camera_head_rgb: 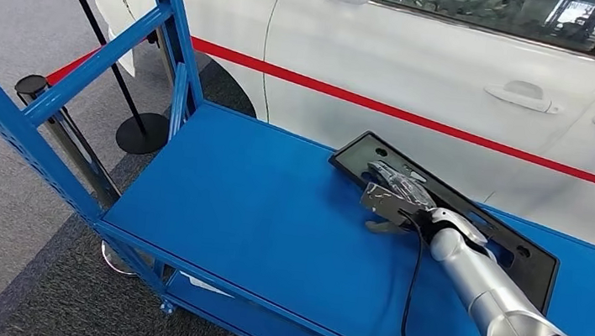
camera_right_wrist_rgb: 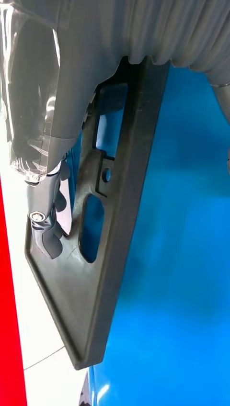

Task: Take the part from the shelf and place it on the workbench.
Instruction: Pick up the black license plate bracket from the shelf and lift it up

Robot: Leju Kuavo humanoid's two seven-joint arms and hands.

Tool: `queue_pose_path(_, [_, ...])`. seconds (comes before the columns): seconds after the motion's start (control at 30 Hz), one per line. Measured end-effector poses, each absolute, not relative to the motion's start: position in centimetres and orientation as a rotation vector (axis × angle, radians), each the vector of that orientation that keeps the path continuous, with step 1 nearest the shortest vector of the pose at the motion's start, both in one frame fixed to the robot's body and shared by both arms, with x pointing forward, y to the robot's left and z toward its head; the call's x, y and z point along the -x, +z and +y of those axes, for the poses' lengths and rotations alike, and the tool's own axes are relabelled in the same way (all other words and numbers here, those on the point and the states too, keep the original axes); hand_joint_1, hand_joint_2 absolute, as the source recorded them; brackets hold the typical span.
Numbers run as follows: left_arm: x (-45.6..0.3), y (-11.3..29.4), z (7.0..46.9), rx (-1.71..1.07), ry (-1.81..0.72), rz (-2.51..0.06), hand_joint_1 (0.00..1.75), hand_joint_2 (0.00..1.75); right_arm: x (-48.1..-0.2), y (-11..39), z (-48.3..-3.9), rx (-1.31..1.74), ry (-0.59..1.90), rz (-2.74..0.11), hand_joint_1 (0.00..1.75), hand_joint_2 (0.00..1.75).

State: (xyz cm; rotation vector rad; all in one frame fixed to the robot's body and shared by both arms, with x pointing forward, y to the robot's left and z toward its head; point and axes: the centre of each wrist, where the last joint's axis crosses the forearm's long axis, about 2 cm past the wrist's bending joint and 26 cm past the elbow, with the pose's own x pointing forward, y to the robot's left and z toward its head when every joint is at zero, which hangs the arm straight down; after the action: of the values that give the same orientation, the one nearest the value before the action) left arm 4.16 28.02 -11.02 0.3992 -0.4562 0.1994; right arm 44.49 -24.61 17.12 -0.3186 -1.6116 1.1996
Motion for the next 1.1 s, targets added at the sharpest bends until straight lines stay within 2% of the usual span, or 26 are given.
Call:
queue_pose_path(0.2, [-4.2, -11.0, 28.0, -0.397, 0.19, -0.464, 0.0, 0.0, -44.0, 16.5, -24.0, 0.365, 1.252, -1.593, 0.0, 1.75])
queue_pose_path(0.33, [-4.3, -11.0, 28.0, -0.395, 0.187, -0.465, 0.0, 0.0, -43.8, 16.2, -23.9, 0.364, 1.255, -1.591, 1.73, 1.75])
queue_pose_path(1.1, [-4.3, -11.0, 28.0, -0.404, 0.187, -0.472, 0.0, 0.0, -42.7, 16.2, -22.8, 0.295, 1.246, -1.694, 1.75, 1.75])
